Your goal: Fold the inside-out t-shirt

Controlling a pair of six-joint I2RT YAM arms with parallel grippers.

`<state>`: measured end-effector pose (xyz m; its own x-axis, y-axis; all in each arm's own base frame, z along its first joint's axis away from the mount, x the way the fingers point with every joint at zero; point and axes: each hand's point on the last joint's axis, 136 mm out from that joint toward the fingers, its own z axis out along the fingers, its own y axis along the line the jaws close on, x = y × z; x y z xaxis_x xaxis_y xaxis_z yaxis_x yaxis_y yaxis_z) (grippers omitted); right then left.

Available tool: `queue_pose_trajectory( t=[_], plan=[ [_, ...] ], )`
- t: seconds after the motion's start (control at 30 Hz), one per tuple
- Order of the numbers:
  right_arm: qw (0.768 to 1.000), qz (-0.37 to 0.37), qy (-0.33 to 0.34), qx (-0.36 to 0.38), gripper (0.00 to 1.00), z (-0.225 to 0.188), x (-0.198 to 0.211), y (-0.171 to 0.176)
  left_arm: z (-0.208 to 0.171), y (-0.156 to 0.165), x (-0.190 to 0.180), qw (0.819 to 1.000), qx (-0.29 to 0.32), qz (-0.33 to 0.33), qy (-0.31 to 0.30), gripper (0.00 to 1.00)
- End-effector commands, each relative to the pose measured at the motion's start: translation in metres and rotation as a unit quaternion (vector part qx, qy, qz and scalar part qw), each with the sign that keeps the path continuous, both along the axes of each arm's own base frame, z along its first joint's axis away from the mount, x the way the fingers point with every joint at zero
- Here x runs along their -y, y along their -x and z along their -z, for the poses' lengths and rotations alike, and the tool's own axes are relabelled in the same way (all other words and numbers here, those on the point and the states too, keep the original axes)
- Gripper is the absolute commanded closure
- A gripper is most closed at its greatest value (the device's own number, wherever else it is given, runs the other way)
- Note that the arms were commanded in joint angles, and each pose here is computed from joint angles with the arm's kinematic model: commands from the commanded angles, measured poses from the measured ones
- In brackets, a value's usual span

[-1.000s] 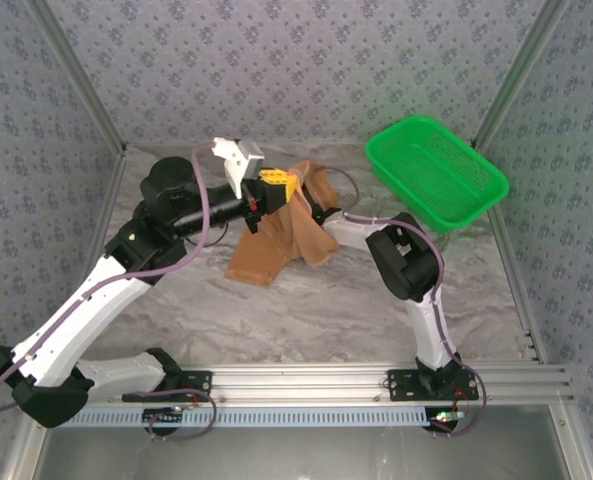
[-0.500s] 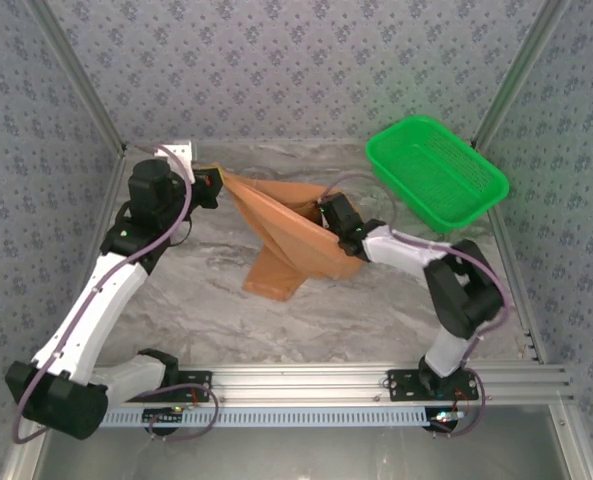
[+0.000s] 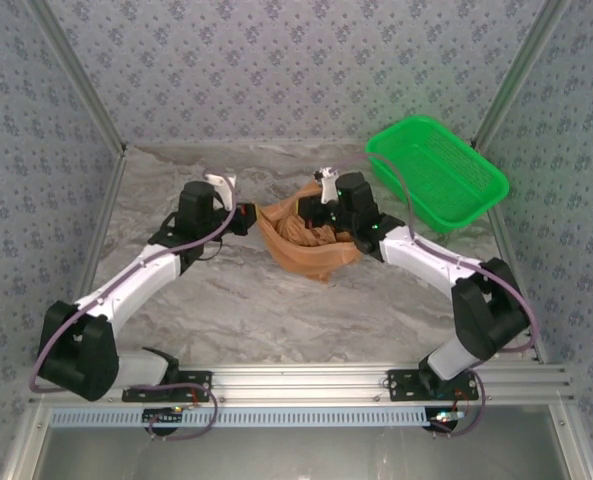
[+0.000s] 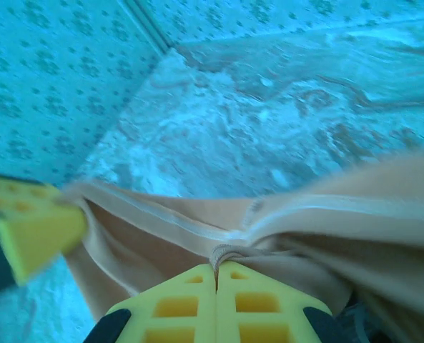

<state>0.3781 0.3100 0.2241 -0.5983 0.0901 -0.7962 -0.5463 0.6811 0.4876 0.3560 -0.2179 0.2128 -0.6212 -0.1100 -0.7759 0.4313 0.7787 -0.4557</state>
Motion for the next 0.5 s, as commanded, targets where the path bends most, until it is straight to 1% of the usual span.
queue_pose_trajectory(
  t=[0.0,0.07,0.1,0.17,0.23,0.3,0.33,0.47],
  plan=[
    [0.995,-0.038,-0.082,0.034,1.0,-0.058,-0.019,0.0,0.001,-0.017,-0.001,1.0,0.014,-0.019,-0.014,1.0],
    [0.996,-0.034,-0.078,0.04,1.0,-0.062,-0.013,0.004,0.028,-0.027,-0.02,0.996,-0.029,-0.072,-0.048,1.0],
    [0.996,-0.031,-0.074,0.043,1.0,-0.064,-0.008,0.006,0.039,-0.03,-0.027,0.994,-0.048,-0.086,-0.052,1.0],
    [0.996,-0.03,-0.065,0.051,1.0,-0.07,0.0,0.008,0.054,-0.034,-0.034,0.992,-0.073,-0.097,-0.04,1.0],
    [0.995,-0.029,-0.072,0.067,1.0,-0.086,0.009,0.009,0.065,-0.031,-0.031,0.992,-0.085,-0.084,-0.034,1.0],
    [0.991,-0.025,-0.092,0.092,1.0,-0.108,0.016,0.009,0.073,-0.024,-0.023,0.994,-0.092,-0.056,-0.032,1.0],
    [0.988,-0.02,-0.107,0.105,1.0,-0.12,0.019,0.007,0.081,-0.018,-0.019,0.994,-0.098,-0.041,-0.031,1.0],
    [0.971,-0.008,-0.173,0.168,1.0,-0.168,0.02,-0.003,0.108,0.002,-0.014,0.991,-0.129,-0.027,-0.021,1.0]
  ],
)
